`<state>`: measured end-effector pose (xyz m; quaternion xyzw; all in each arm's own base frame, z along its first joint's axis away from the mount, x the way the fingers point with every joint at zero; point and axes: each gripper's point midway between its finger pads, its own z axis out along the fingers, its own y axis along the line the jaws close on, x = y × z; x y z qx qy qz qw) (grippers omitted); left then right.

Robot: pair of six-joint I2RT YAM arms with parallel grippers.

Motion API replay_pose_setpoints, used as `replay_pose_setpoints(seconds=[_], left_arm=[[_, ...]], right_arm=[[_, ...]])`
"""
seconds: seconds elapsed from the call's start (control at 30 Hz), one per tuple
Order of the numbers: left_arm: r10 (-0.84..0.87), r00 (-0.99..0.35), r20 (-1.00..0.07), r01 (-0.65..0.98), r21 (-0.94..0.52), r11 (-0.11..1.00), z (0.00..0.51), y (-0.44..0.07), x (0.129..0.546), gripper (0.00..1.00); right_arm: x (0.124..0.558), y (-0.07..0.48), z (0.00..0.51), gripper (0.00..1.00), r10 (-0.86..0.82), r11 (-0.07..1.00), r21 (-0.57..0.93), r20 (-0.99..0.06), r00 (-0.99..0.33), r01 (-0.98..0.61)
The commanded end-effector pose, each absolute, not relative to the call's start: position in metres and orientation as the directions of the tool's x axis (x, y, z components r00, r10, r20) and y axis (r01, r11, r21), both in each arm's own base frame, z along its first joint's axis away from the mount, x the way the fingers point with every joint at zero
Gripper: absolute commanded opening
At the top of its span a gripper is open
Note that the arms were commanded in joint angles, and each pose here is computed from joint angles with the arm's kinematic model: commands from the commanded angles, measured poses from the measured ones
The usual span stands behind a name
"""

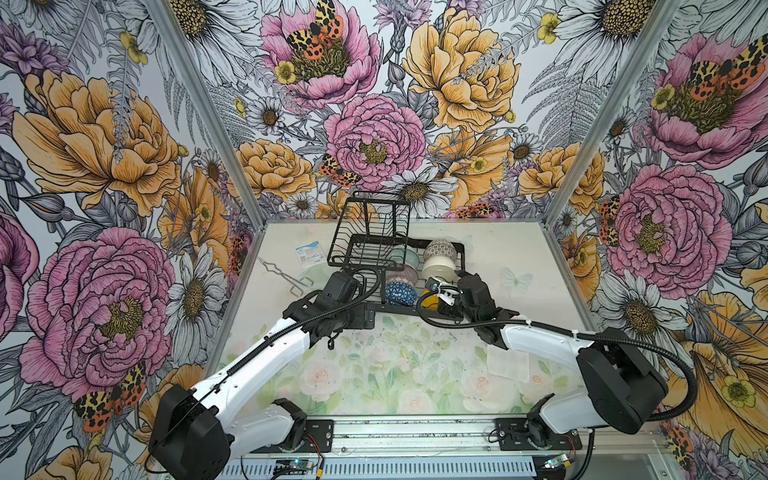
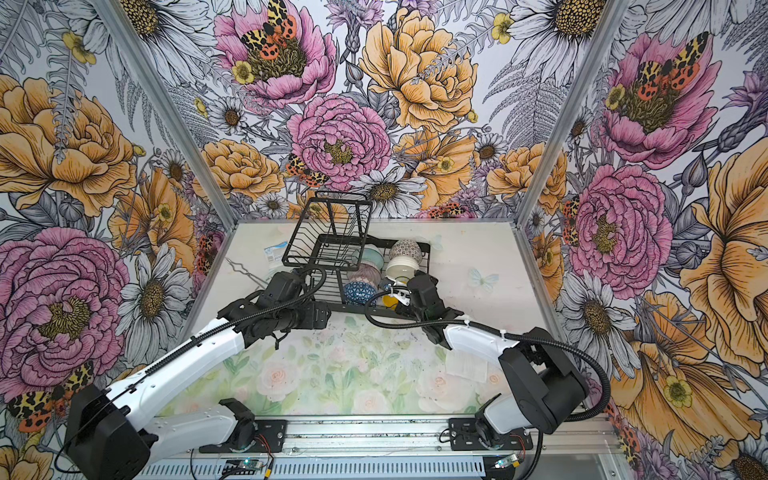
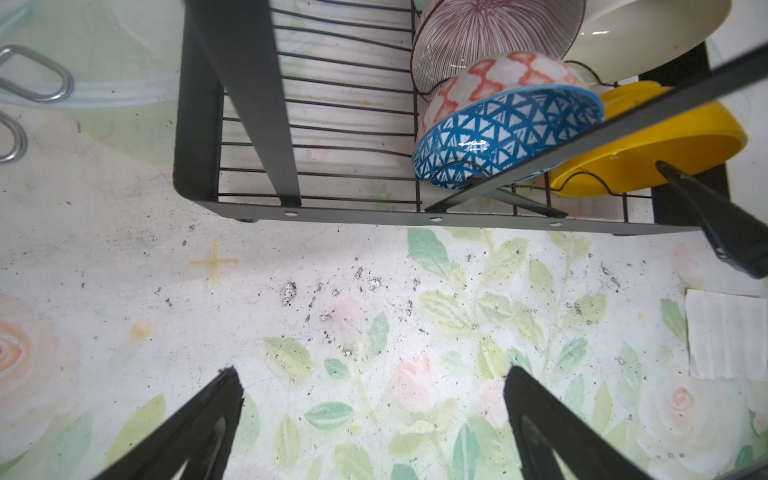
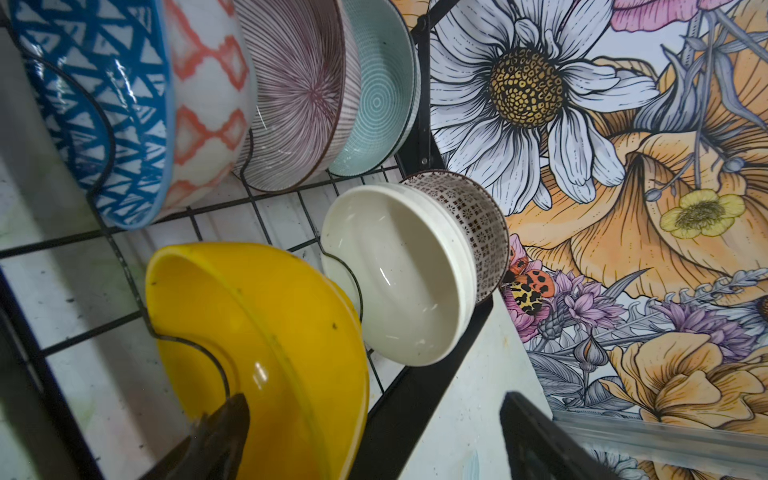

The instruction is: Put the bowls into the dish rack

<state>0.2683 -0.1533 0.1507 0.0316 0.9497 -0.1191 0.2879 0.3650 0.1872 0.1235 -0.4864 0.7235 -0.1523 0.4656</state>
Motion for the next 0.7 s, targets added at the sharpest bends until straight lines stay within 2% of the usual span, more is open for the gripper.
replay_pose_setpoints(seconds=[0.0,0.2,0.33,0.5,0.67], left_arm=[[-0.021,-0.789,-0.614,0.141,-0.215,0.966,0.167,-0.152,0.275,0.99],[-0.034,-0.763,-0.645,0.142,-0.220,0.965,0.176,-0.146,0.270,0.99],[-0.057,-0.712,-0.700,0.135,-0.217,0.967,0.193,-0.134,0.266,0.99],[-0.120,-0.545,-0.830,0.024,-0.158,0.987,0.234,-0.092,0.267,0.99],[-0.205,-0.292,-0.934,-0.190,-0.154,0.970,0.262,-0.030,0.265,0.99]], right_arm=[[0.356,0.191,0.140,0.96,-0.831,0.497,-0.646,-0.548,-0.101,-0.579],[0.331,0.184,0.160,0.97,-0.821,0.506,-0.624,-0.560,-0.112,-0.596],[0.311,0.177,0.190,0.99,-0.757,0.584,-0.582,-0.643,-0.120,-0.565],[0.301,0.148,0.249,1.00,-0.573,0.781,-0.489,-0.808,-0.137,-0.388],[0.304,0.086,0.285,0.99,-0.322,0.945,-0.309,-0.935,-0.146,-0.102]])
